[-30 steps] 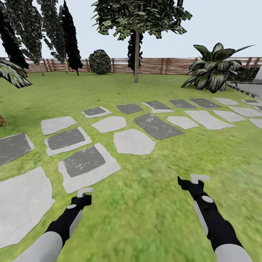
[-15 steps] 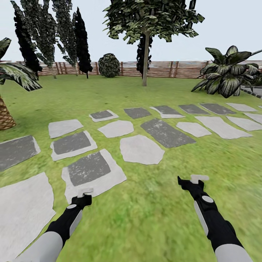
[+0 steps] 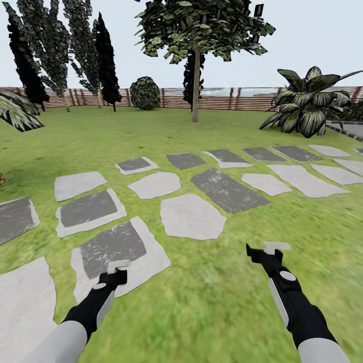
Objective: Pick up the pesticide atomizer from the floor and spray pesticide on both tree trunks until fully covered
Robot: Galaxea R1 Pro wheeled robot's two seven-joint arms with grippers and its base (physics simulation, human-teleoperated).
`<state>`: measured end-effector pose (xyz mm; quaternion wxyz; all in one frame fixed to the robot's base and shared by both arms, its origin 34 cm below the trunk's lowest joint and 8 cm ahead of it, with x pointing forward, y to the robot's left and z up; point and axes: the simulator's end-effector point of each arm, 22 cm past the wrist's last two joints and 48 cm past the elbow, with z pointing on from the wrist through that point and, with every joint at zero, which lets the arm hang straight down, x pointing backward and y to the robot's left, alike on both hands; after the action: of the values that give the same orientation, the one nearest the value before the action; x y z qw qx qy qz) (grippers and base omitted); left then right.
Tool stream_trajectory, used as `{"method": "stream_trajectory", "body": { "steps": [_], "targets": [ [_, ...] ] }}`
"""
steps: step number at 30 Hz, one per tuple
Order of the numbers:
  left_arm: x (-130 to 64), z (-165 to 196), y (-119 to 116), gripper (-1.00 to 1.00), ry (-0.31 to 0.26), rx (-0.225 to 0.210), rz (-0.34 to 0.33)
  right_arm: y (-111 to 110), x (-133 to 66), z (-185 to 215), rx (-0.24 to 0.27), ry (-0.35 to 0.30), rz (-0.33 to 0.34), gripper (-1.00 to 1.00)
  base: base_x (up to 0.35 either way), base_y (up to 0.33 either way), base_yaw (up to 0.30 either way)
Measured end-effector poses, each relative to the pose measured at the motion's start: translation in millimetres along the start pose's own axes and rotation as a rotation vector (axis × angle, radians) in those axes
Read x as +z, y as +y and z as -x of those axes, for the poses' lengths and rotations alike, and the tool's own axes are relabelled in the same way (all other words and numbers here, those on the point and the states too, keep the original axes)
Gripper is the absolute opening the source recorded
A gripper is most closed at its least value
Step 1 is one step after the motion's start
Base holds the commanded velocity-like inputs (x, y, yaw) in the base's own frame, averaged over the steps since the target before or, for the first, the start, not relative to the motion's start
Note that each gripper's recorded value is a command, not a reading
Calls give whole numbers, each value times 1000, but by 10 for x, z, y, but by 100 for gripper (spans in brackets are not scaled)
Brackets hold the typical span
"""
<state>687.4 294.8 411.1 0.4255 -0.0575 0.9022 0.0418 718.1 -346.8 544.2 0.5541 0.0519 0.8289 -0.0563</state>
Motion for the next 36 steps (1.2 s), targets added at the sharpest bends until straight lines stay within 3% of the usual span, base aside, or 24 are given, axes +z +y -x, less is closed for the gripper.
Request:
{"method": "stream_trajectory", "body": {
  "steps": [31,36],
  "targets": [
    [0,3,1,-100,0,1,0,21,0,-6,1,1,3,100,340,0,0],
    [-15,18,-233,-100,0,-4,-30,7,2,-38,-4,8,-2,100,340,0,0]
  ]
}}
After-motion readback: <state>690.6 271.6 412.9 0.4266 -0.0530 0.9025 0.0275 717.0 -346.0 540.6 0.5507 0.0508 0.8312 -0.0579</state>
